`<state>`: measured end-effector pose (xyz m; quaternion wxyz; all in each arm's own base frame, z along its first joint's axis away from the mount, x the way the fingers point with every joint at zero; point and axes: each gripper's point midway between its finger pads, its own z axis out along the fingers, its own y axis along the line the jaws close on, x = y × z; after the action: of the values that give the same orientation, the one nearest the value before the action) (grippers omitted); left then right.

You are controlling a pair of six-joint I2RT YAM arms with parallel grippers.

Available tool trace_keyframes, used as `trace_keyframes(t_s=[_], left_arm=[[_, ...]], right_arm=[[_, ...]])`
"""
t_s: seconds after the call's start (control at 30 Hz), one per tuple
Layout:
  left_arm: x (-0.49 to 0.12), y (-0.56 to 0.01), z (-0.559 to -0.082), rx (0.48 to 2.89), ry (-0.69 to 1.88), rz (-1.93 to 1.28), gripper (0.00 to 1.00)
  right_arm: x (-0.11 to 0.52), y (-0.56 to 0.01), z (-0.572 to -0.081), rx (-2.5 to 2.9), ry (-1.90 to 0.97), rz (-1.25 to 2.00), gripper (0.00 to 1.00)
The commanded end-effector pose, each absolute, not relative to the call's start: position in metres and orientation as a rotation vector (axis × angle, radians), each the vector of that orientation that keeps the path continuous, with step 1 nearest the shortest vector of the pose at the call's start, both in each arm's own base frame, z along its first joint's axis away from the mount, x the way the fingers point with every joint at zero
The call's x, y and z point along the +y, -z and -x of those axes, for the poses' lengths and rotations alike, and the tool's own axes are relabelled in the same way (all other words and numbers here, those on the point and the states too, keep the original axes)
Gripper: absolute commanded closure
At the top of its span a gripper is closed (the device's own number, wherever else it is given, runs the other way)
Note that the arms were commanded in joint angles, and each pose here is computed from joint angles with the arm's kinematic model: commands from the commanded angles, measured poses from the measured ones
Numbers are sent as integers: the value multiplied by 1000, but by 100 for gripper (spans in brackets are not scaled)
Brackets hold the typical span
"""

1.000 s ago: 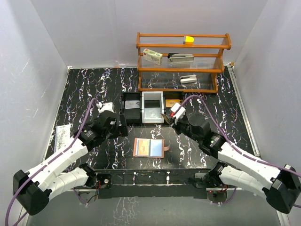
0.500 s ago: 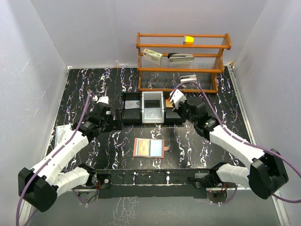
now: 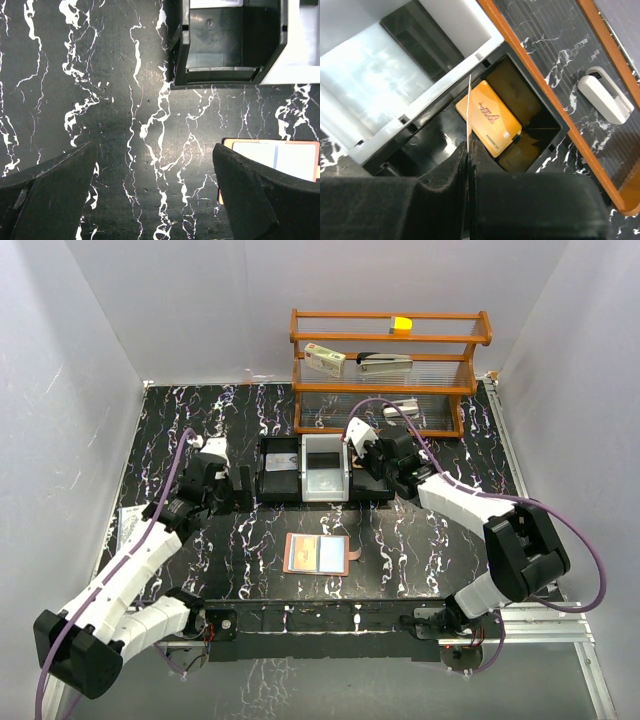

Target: Take the credit cards out of the card holder

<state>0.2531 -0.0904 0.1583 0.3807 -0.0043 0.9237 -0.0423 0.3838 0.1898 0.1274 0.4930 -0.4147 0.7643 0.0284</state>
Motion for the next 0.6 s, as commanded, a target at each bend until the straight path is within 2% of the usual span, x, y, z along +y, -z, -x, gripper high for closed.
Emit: trace_keyframes(t_s=[0.0,0.13,0.57], left_arm=[[-83,-149,-244,2341,96,-16,1],[-82,-139,-238,2326,121,13,1],[-92,-136,-244,2311,164,-43,1]], right_arm=[[191,-167,-419,1717,27,984,100],[181,-165,-432,1723,73,947,100],[180,-153,-437,1613,86,1121,100]])
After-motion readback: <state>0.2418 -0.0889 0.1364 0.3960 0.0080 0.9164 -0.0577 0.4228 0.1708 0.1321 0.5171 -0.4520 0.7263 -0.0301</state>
